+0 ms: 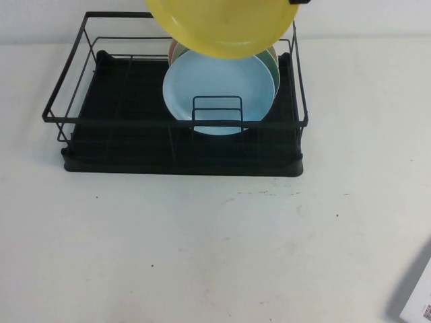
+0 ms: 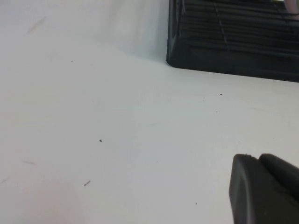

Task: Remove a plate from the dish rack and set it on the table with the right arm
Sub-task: Place the plate from the table

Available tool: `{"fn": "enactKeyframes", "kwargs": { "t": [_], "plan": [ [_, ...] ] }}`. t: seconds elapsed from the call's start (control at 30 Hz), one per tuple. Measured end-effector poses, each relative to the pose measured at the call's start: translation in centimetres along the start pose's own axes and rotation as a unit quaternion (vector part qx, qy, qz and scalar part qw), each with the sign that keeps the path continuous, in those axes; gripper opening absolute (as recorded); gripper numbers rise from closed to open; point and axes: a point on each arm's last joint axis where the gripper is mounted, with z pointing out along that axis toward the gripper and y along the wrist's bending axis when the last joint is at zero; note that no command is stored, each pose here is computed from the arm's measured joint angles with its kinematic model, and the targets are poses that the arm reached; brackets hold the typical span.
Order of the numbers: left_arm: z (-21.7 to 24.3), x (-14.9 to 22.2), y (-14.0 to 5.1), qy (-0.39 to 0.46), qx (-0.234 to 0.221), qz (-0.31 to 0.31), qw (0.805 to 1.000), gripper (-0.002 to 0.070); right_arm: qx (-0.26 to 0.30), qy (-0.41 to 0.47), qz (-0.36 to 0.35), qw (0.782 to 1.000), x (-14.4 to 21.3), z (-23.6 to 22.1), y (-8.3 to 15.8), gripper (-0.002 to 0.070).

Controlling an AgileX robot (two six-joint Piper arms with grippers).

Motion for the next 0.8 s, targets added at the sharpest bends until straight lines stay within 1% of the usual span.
{"fn": "enactKeyframes", "kwargs": {
  "t": [0.07, 0.13, 0.23, 0.33, 0.4, 0.47, 0.53, 0.6, 0.67, 0.8],
  "plan": [
    [0.0, 0.0, 0.0, 0.000, 0.000, 0.000, 1.000, -0.0004, -0.002, -0.001, 0.042, 0.999, -0.6, -2.4, 1.1, 0.0074],
    [0.0, 0.0, 0.0, 0.000, 0.000, 0.000, 1.000, -0.0004, -0.006, 0.010, 0.087, 0.996, -0.3, -4.2, 2.2, 0.0074],
    [0.0, 0.0, 0.0, 0.000, 0.000, 0.000, 1.000, -0.0004, -0.024, 0.047, 0.165, 0.985, 1.3, -5.9, 4.6, 0.0074],
    [0.0, 0.0, 0.0, 0.000, 0.000, 0.000, 1.000, -0.0004, -0.052, 0.107, 0.237, 0.964, 4.4, -6.5, 7.4, 0.0074],
    [0.0, 0.0, 0.0, 0.000, 0.000, 0.000, 1.000, -0.0004, -0.066, 0.155, 0.287, 0.943, 6.8, -6.2, 9.0, 0.0074],
    [0.0, 0.0, 0.0, 0.000, 0.000, 0.000, 1.000, -0.0004, -0.073, 0.195, 0.324, 0.923, 9.0, -5.6, 10.0, 0.0074],
    [0.0, 0.0, 0.0, 0.000, 0.000, 0.000, 1.000, -0.0004, -0.076, 0.234, 0.356, 0.901, 11.2, -4.8, 10.8, 0.0074],
    [0.0, 0.0, 0.0, 0.000, 0.000, 0.000, 1.000, -0.0004, -0.077, 0.262, 0.376, 0.885, 12.9, -3.9, 11.3, 0.0074],
    [0.0, 0.0, 0.0, 0.000, 0.000, 0.000, 1.000, -0.0004, -0.070, 0.283, 0.388, 0.874, 14.6, -2.7, 11.5, 0.0074],
    [0.0, 0.0, 0.0, 0.000, 0.000, 0.000, 1.000, -0.0004, -0.050, 0.291, 0.422, 0.857, 16.8, 0.4, 11.3, 0.0074]
  ]
}}
